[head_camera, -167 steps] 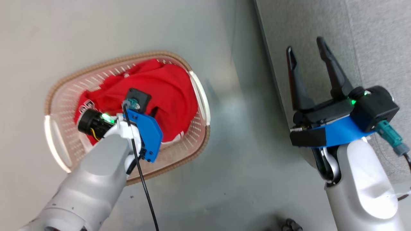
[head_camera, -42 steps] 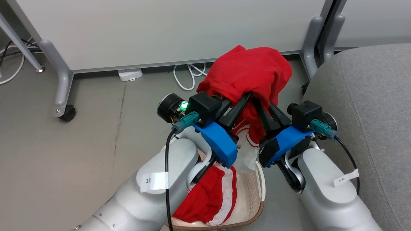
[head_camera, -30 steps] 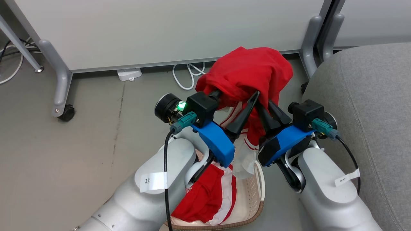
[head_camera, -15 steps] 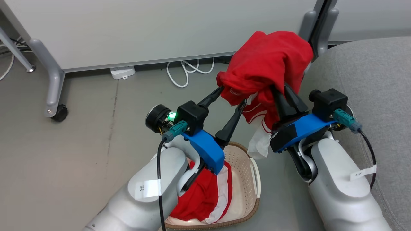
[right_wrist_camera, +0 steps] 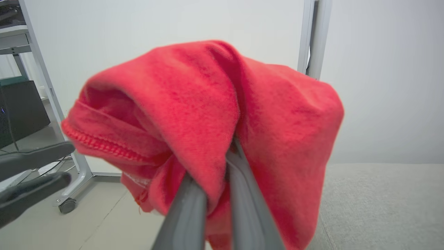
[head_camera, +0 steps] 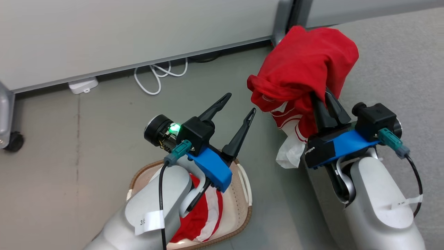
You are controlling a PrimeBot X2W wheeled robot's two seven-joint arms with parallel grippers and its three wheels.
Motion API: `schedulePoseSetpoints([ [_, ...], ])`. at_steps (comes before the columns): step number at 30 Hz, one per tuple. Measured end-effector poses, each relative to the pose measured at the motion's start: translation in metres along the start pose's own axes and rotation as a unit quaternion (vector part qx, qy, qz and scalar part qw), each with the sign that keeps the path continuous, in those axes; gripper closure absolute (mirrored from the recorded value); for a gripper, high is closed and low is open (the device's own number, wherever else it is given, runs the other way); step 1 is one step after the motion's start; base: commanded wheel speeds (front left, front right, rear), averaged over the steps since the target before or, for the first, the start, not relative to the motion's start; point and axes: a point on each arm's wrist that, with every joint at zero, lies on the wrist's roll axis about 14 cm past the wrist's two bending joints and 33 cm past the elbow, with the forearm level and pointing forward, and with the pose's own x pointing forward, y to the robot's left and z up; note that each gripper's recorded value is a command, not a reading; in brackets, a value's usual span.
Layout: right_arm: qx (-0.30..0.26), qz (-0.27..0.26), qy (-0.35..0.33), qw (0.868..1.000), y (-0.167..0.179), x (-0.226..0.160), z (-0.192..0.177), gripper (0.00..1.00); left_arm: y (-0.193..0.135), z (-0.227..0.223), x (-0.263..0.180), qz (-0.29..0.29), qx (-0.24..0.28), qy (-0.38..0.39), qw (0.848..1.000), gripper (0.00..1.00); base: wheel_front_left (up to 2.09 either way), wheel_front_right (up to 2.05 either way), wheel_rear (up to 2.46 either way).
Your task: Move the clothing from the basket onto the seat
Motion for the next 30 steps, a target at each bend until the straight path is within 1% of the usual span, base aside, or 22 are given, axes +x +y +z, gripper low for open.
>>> schedulePoseSetpoints([
  [8, -0.031, -0.078, -0.004, 0.996, -0.056, -0.041, 0.010, 1.00, -0.038, -0.010, 0.024, -0.066, -0.006, 0.001, 0.998, 0.00, 0.00, 0.00, 0.00],
  [12, -0.041, -0.121, -0.001, 0.992, -0.082, -0.068, 0.013, 1.00, -0.060, -0.013, 0.036, -0.102, -0.007, 0.001, 0.995, 0.00, 0.00, 0.00, 0.00],
  [18, -0.055, -0.178, 0.012, 0.982, -0.109, -0.112, 0.012, 1.00, -0.096, -0.016, 0.047, -0.157, -0.012, -0.001, 0.988, 0.00, 0.00, 0.00, 0.00],
  [24, -0.056, -0.218, 0.028, 0.974, -0.124, -0.149, 0.008, 1.00, -0.118, -0.019, 0.053, -0.188, -0.015, -0.001, 0.982, 0.00, 0.00, 0.00, 0.00],
  [30, -0.051, -0.233, 0.022, 0.971, -0.128, -0.161, 0.012, 1.00, -0.126, -0.022, 0.055, -0.202, -0.015, 0.001, 0.979, 0.00, 0.00, 0.00, 0.00],
])
